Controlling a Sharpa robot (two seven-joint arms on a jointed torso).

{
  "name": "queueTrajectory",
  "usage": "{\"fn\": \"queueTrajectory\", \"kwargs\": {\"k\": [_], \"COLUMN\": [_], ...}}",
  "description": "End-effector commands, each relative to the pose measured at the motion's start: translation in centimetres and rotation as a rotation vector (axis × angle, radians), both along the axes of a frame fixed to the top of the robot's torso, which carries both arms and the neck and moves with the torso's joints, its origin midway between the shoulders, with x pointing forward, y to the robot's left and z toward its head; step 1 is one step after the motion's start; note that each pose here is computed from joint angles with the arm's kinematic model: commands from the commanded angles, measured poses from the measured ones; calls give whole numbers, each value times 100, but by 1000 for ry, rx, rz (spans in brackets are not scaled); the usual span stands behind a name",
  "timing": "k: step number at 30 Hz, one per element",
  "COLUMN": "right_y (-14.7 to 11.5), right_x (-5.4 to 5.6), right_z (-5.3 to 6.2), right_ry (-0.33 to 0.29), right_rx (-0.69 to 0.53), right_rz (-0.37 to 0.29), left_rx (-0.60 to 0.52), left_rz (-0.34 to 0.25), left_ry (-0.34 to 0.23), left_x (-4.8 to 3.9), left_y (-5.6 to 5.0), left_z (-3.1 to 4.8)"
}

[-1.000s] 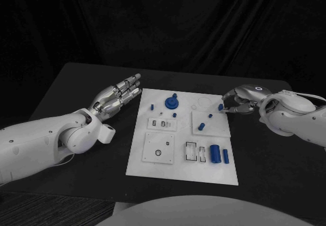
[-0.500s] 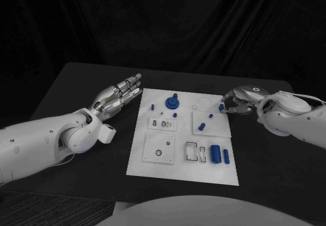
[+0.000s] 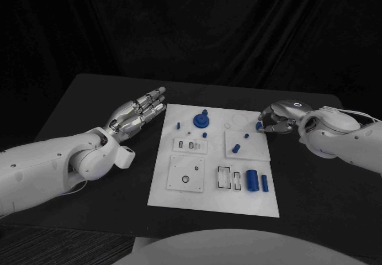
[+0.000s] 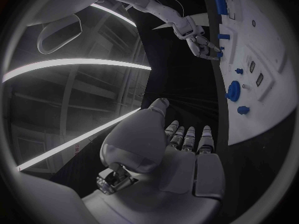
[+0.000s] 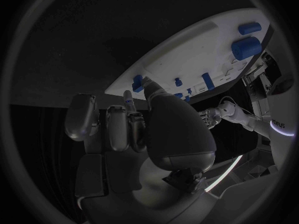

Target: Assemble the parts on the task board

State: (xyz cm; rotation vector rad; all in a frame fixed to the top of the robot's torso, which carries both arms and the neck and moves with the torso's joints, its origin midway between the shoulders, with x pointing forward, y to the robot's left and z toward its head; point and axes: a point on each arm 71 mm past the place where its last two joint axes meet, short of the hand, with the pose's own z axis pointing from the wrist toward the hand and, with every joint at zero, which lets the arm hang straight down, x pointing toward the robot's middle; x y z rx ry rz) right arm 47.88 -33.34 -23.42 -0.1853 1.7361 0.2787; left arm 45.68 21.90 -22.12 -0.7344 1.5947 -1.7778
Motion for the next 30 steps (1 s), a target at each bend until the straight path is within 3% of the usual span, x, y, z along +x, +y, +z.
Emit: {"fn": "queueTrajectory", "kwargs": {"k": [1, 20, 30], "right_y": [2, 49, 45], "right_x": [0, 16, 13], "right_z": [-15, -74, -39], "right_ry": [-10, -14, -72], "right_rx": [0, 4, 27], "right_rz": [1, 21, 20], "left_rx": [-14, -11, -9], "left_rz": [-17, -22, -23], "left_ry": [-2, 7, 11], "left_x": [-10, -12, -13], "left_y": [-24, -22, -16], "left_z": [4, -6, -11]}}
